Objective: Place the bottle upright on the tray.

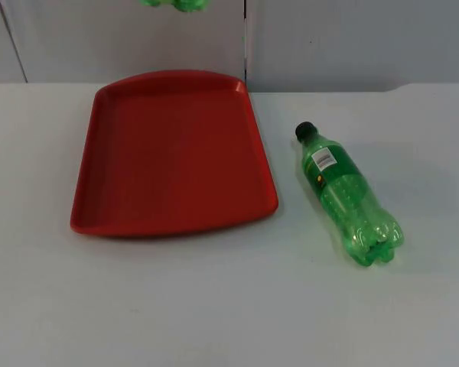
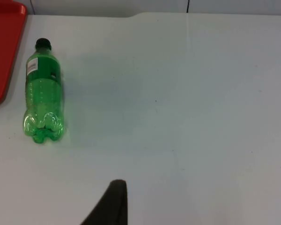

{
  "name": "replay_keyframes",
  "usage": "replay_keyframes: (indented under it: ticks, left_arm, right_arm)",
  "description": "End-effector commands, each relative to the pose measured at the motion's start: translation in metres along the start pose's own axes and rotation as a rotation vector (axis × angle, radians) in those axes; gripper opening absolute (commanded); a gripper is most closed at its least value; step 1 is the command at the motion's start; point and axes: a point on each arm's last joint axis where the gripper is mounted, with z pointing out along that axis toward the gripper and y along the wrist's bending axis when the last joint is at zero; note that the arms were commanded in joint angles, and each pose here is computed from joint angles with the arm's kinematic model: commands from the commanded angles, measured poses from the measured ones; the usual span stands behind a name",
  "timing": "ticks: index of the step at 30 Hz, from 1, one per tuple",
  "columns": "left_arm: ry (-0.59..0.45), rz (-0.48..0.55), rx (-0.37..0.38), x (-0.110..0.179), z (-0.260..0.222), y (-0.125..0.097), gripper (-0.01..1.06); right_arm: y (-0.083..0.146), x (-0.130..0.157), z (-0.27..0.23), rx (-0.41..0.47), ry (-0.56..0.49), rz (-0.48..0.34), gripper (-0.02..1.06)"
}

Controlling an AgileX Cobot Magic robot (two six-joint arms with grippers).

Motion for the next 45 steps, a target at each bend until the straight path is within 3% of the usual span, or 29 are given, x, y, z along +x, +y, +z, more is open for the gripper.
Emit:
replay_keyframes:
  ticks: [1,10,14,27,35,39,43,45]
  left_arm:
    - [-0.046,-0.022,-0.016,-0.007,-0.003,0.011,0.00]
    - [-0.162,-0.007,-0.054,-0.016,0.002,0.041,0.00]
    - [-0.285,-0.005,-0.011,-0.007,0.009,0.056,0.00]
    - [-0.442,-0.026,0.067,0.027,0.043,0.088,0.00]
    - [-0.390,-0.032,0.048,0.066,0.090,0.117,0.00]
    - [-0.399,-0.045,0.043,0.079,0.103,0.129,0.00]
    - [-0.399,0.030,0.021,0.087,0.110,0.137,0.00]
    - [-0.415,0.001,0.015,0.088,0.112,0.139,0.00]
  right_arm:
    - [0.000,0.000,0.000,-0.001,-0.010,-0.011,1.05]
    - [0.000,0.000,0.000,-0.001,-0.010,-0.011,1.05]
    - [0.000,0.000,0.000,-0.001,-0.010,-0.011,1.05]
    - [0.000,0.000,0.000,-0.001,-0.010,-0.011,1.05]
    - [0.000,0.000,0.000,-0.001,-0.010,-0.011,1.05]
    - [0.000,0.000,0.000,-0.001,-0.010,-0.011,1.05]
    - [0.000,0.000,0.000,-0.001,-0.010,-0.011,1.05]
    - [0.000,0.000,0.000,-0.001,-0.010,-0.011,1.05]
